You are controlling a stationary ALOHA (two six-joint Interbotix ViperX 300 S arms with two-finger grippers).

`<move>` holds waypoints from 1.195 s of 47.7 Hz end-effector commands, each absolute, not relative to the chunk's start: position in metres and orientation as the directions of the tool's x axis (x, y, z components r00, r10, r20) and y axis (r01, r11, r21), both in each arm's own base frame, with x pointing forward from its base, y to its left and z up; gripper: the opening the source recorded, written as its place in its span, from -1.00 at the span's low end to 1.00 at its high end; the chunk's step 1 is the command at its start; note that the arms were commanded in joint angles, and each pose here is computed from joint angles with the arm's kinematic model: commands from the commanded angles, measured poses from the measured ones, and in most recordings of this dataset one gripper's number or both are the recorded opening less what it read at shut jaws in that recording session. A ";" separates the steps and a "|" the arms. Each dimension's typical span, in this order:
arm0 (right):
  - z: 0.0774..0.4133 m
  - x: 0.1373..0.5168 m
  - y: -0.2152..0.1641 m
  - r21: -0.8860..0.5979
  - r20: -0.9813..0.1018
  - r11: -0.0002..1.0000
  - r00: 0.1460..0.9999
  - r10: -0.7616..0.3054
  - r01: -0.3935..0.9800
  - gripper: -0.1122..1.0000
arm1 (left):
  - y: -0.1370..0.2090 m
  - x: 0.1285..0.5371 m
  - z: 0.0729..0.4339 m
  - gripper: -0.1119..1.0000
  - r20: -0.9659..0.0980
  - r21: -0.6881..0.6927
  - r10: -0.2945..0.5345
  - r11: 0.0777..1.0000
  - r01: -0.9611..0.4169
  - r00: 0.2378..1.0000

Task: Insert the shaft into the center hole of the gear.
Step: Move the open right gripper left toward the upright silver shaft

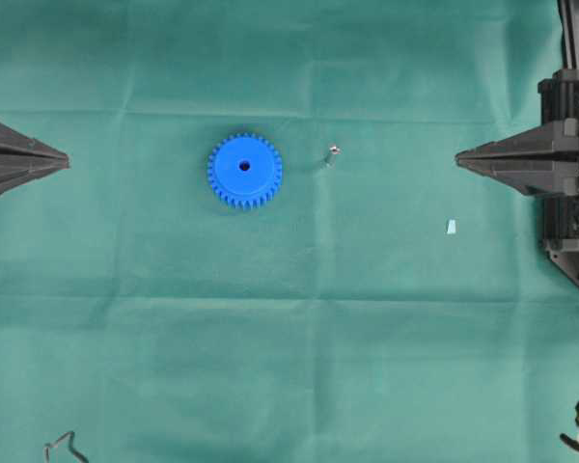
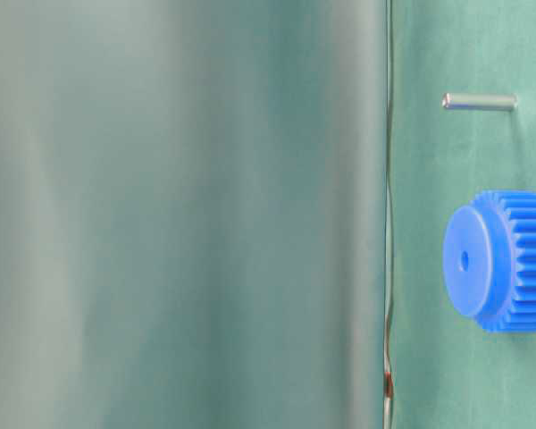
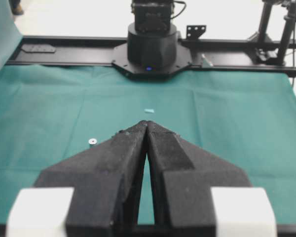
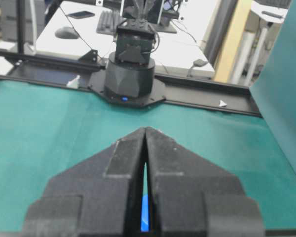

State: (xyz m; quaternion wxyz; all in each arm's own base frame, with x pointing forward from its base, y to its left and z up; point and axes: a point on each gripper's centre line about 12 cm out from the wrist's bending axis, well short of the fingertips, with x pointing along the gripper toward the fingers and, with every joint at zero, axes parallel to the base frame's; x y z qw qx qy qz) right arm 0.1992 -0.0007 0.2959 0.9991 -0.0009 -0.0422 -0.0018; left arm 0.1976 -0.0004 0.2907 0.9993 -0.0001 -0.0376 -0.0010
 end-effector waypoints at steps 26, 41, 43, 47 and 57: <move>0.286 0.221 -0.015 0.007 -0.089 0.998 0.994 -0.067 0.068 -0.75 | -0.003 0.203 0.302 -0.80 0.048 0.006 -0.018 1.000 0.018 0.999; 0.254 0.250 -0.038 0.056 -0.168 0.984 0.973 -0.157 0.169 -0.13 | -0.003 0.203 0.303 -0.80 0.051 0.006 -0.018 1.000 0.018 0.999; 0.248 0.255 -0.041 0.060 -0.190 0.982 0.968 -0.165 0.179 0.10 | -0.003 0.203 0.303 -0.80 0.051 0.006 -0.018 1.000 0.018 0.999; 0.235 0.264 -0.045 0.060 -0.224 0.979 0.958 -0.176 0.194 0.57 | -0.003 0.203 0.303 -0.80 0.051 0.004 -0.018 1.000 0.018 0.999; 0.201 0.283 -0.058 0.085 -0.272 0.964 0.937 -0.220 0.251 0.79 | -0.003 0.203 0.302 -0.80 0.049 0.004 -0.018 1.000 0.018 0.999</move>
